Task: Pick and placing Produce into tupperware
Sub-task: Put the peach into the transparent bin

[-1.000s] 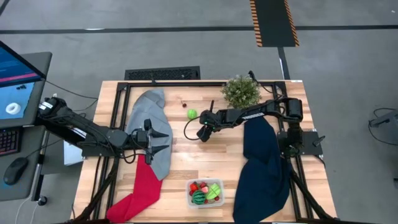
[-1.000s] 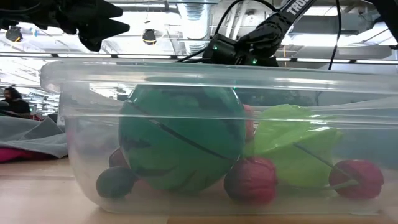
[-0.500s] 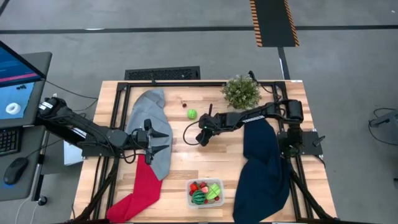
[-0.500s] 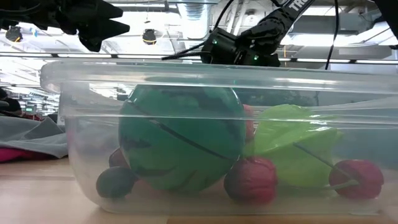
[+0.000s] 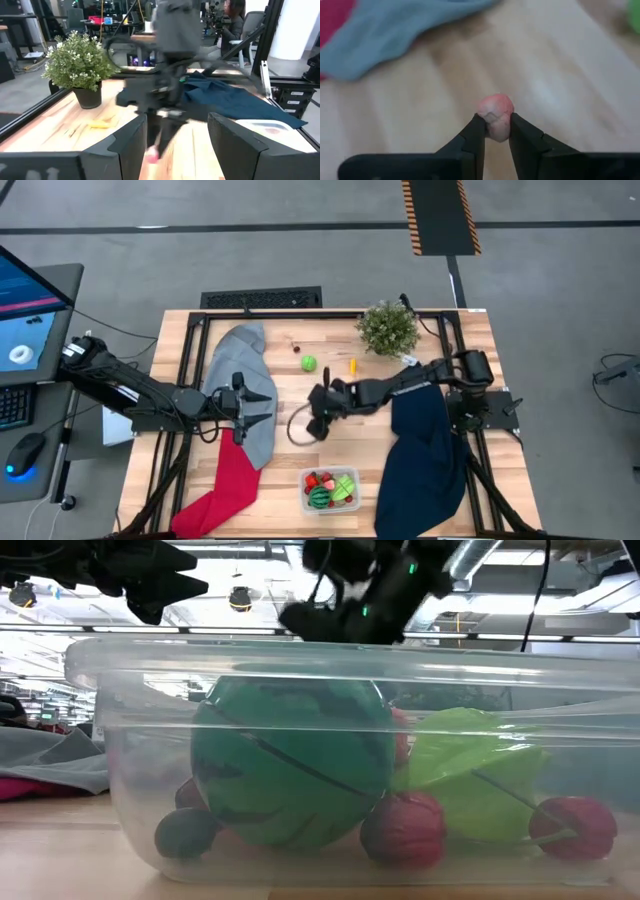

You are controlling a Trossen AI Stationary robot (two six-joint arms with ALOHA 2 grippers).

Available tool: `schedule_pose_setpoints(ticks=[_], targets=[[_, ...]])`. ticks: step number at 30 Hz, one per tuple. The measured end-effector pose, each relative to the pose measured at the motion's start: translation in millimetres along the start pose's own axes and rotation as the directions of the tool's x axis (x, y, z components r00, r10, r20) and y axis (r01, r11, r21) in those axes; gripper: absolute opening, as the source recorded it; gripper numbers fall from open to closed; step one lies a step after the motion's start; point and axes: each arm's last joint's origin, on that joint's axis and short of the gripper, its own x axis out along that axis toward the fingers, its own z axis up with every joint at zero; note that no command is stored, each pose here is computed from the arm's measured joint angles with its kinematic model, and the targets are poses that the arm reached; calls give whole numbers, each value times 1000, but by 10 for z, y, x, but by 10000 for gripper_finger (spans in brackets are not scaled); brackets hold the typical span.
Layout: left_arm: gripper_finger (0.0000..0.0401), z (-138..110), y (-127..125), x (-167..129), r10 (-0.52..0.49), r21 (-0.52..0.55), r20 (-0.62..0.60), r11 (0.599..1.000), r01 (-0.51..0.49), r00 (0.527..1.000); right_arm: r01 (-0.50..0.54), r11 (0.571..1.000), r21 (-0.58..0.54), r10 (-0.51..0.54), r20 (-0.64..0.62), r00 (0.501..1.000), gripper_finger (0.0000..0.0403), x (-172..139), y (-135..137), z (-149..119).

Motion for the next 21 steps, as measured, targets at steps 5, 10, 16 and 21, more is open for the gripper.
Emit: schedule_pose_setpoints(ticks=[5,10,16,21], targets=[[201,-11,-13,0,-47,4,-13,999,47,999,55,996,-75,-55,2,998,97,-190,429,-148],[201,-22,-16,-1,-59,-11,-25,998,59,998,108,991,-78,-110,-28,993,97,-393,782,-409],[201,-15,-17,-1,-60,-23,-18,998,60,998,58,997,-57,-60,-35,998,98,-527,1090,-696],[201,0,-18,-1,-61,-59,-4,996,60,998,59,998,-29,-59,-9,998,98,-598,1218,-834]])
